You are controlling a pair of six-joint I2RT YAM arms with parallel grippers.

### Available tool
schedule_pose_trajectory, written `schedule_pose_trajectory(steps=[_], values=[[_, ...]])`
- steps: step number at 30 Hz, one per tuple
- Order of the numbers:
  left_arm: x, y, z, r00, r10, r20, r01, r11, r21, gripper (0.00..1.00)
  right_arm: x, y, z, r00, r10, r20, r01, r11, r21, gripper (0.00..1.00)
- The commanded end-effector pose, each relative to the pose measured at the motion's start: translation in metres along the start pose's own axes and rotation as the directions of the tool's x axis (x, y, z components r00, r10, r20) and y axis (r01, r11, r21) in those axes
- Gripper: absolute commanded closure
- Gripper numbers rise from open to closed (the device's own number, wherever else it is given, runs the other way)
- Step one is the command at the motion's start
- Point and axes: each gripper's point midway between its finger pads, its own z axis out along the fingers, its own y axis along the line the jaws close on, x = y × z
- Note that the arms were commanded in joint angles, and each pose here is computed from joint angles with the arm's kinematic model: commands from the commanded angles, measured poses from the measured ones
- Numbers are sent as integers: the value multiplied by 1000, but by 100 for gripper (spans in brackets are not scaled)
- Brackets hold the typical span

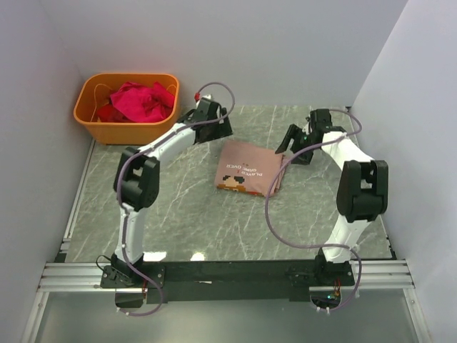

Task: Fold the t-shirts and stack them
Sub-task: Fold the tshirt, then neatly place the folded tshirt to the corner

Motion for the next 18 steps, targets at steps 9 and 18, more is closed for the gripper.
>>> schedule_pose_trajectory(steps=[9,18], values=[[48,52,-111,995,-96,34,96,995,-5,0,72,-22,7,995,-77,-58,85,984,159,16],[89,112,-165,977,-197,76,205,972,-117,1,76,-32,25,992,-68,-102,89,972,218,64]])
